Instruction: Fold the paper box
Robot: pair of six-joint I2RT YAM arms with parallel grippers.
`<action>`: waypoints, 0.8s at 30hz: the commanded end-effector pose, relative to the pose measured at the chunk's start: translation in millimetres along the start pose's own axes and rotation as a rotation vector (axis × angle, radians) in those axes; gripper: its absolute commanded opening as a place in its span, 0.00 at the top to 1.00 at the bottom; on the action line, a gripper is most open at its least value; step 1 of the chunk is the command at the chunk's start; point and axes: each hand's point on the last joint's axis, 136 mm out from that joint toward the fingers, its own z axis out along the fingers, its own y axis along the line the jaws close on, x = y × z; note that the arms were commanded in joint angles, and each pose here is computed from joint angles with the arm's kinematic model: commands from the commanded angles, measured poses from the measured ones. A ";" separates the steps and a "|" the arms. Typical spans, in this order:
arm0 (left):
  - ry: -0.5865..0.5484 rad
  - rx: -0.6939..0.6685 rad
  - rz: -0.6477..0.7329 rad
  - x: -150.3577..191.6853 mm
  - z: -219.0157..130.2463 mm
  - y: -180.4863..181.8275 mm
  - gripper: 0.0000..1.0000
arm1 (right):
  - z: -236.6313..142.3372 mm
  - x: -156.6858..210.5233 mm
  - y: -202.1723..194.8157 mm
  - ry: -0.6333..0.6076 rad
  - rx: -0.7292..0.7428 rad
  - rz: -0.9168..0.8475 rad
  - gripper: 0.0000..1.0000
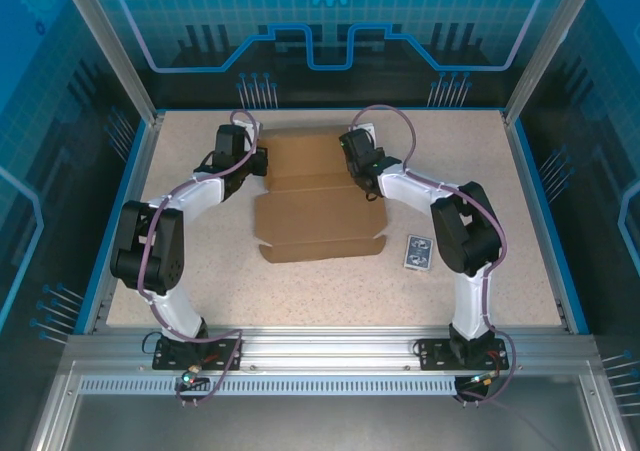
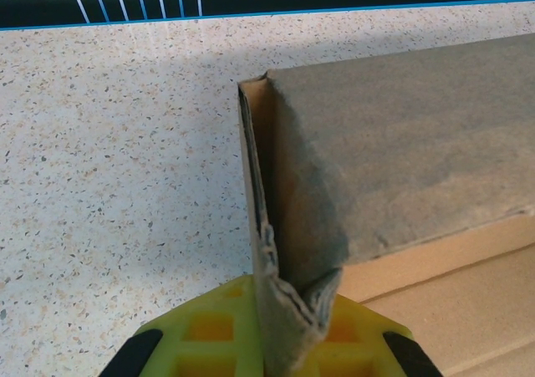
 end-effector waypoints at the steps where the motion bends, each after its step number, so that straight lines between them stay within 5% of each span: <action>1: -0.056 0.030 -0.023 -20.0 -15.4 -5.9 1.00 | -0.5 5.3 -4.9 0.035 0.008 -0.029 0.77; 15: -0.019 -0.005 -0.059 -18.4 -18.5 -0.5 1.00 | -55.4 -6.8 16.2 0.006 -0.258 -0.009 0.36; 24: 0.108 -0.015 -0.104 -10.0 -38.4 -2.0 1.00 | -115.9 -15.7 -1.2 -0.045 -0.358 -0.019 0.30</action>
